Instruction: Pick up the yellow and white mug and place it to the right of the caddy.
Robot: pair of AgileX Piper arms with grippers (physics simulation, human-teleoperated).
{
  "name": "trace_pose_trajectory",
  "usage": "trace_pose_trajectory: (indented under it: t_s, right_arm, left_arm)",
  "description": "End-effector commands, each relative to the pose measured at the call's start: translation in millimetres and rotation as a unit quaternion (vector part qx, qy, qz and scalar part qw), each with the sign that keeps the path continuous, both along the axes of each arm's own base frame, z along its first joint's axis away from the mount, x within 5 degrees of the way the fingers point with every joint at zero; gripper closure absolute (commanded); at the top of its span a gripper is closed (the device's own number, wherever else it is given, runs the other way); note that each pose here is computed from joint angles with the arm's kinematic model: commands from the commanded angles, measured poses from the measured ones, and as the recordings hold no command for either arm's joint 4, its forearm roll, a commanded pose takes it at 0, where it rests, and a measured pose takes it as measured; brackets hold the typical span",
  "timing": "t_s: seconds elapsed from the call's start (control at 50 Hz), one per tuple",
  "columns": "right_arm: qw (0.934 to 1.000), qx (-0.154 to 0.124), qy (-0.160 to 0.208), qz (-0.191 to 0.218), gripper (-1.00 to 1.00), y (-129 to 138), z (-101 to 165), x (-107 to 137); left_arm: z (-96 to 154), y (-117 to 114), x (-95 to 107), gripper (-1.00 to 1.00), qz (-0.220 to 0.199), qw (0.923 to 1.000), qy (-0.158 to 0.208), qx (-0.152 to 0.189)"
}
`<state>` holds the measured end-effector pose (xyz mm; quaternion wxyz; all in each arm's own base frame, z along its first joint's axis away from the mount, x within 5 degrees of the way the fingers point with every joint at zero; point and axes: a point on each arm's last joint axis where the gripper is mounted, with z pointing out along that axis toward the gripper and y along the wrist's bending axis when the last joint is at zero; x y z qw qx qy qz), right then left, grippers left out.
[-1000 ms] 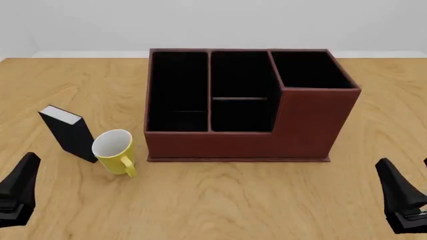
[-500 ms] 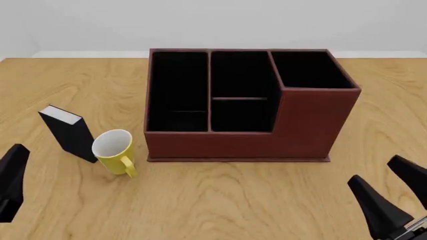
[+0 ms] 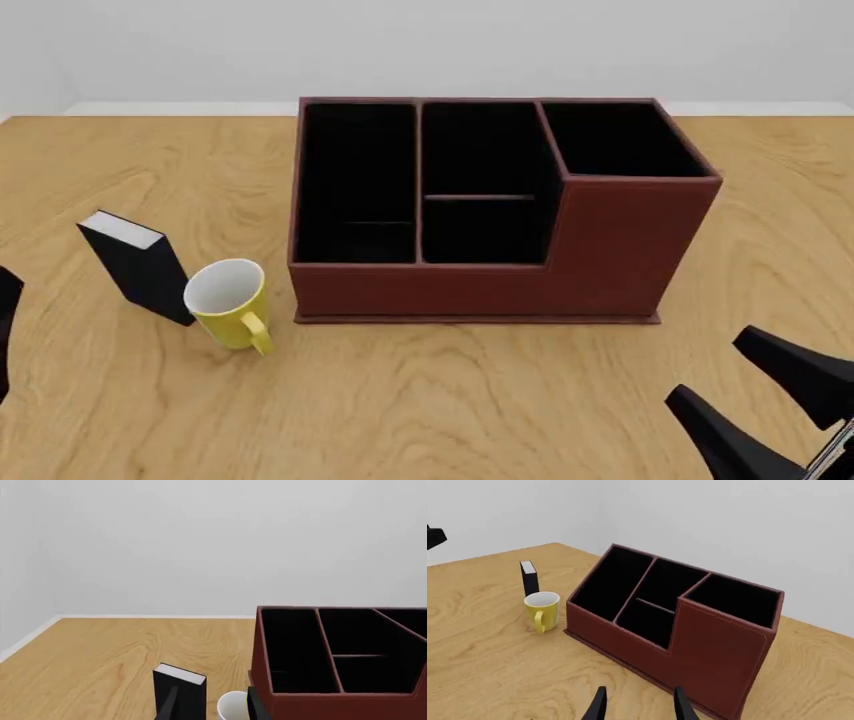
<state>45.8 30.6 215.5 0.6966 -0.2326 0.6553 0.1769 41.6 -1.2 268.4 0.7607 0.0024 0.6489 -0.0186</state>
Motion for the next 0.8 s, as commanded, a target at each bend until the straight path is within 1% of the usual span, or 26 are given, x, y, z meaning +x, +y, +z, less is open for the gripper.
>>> trace_pose_trajectory:
  t_s: [0.02,0.16,0.24,0.44,0.66,0.68,0.72,0.76,0.8]
  right_arm:
    - [0.9996,-0.010,-0.001,0.027,-1.00,3,-6,-1]
    - [0.9990,-0.014,-0.007,0.042,-1.00,7,-5,1]
    - [0.9981,-0.019,-0.013,0.058,-1.00,12,-4,4]
    - [0.9954,-0.028,-0.016,0.091,-1.00,22,-2,9]
    - [0.9944,-0.030,-0.018,0.099,-1.00,34,-1,18]
    - [0.9944,-0.030,-0.017,0.099,-1.00,35,-1,19]
    - [0.9940,-0.026,0.003,0.106,-1.00,43,-4,25]
    - [0.9937,-0.032,-0.010,0.107,-1.00,44,-3,25]
    - [0.9930,-0.032,-0.008,0.113,-1.00,48,-5,28]
  left_arm:
    - [7,0,-3,-1.00,0.004,1.0000,-0.004,0.001]
    - [13,1,-5,-1.00,0.006,0.9999,-0.009,0.003]
    - [17,0,-7,-1.00,0.005,0.9999,-0.013,0.004]
    - [28,1,-12,-1.00,0.008,0.9997,-0.021,0.007]
    - [32,1,-14,-1.00,0.013,0.9996,-0.024,0.010]
    - [34,1,-15,-1.00,0.014,0.9995,-0.025,0.010]
    - [38,1,-17,-1.00,0.015,0.9995,-0.028,0.011]
    - [39,1,-18,-1.00,0.015,0.9994,-0.029,0.013]
    - [40,1,-18,-1.00,0.016,0.9994,-0.029,0.013]
